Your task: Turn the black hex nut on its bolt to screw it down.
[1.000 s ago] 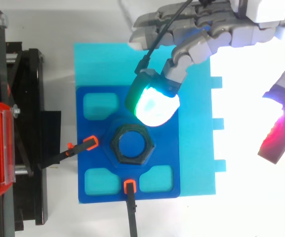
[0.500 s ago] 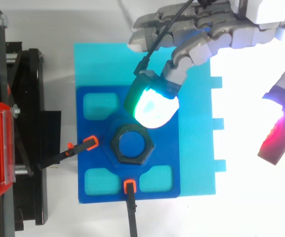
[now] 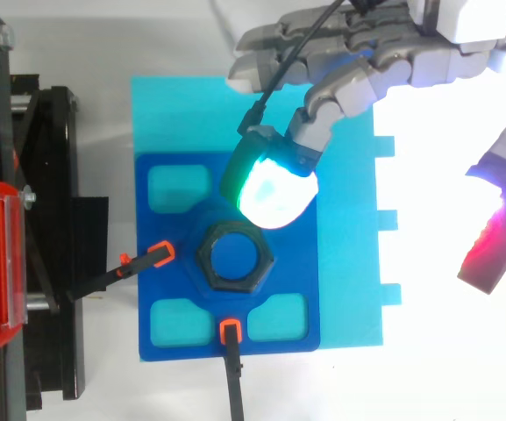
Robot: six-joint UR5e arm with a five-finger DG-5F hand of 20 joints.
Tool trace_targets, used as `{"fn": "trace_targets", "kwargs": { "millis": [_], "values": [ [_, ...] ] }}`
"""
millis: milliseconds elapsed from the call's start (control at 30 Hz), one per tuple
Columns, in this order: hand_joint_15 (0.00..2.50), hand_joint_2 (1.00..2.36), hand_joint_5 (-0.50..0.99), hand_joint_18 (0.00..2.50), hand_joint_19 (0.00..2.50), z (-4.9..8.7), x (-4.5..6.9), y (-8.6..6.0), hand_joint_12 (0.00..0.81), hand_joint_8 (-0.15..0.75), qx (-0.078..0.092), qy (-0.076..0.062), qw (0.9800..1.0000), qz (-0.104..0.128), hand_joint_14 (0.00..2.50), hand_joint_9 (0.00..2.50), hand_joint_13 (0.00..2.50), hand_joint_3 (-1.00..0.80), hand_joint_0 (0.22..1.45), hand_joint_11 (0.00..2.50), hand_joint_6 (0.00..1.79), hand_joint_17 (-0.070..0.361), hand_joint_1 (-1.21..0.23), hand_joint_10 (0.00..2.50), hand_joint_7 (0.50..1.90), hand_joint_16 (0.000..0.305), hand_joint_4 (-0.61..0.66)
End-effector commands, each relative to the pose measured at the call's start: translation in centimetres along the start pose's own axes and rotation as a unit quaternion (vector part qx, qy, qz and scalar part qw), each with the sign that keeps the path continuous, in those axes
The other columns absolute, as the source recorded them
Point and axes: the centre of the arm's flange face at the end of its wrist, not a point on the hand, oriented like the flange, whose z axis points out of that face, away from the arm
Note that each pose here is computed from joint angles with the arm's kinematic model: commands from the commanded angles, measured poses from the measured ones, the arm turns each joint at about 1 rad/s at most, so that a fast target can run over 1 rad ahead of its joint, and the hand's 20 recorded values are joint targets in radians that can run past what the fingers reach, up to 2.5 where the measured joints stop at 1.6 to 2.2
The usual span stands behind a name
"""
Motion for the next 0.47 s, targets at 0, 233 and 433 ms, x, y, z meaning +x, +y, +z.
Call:
{"fn": "trace_targets", "kwargs": {
  "millis": [0,233,433],
  "values": [
    [0.0,1.0,-0.3,0.0,0.0,-0.05,0.0,0.02,0.295,0.092,0.0,0.0,1.0,0.0,0.0,0.0,0.0,-0.5,0.39,0.0,0.5,0.131,-0.39,0.0,0.57,0.058,-0.04],
    [0.0,1.0,-0.3,0.0,0.0,0.01,0.01,-0.01,0.293,0.089,0.0,0.0,1.0,0.0,0.0,0.0,0.0,-0.5,0.39,0.0,0.5,0.131,-0.4,0.0,0.54,0.058,-0.04],
    [0.0,1.0,-0.3,0.0,0.0,-0.02,-0.05,0.08,0.291,0.087,-0.001,0.0,1.0,0.0,0.0,0.0,0.0,-0.5,0.39,0.0,0.5,0.129,-0.39,0.0,0.62,0.058,-0.04]
  ]
}}
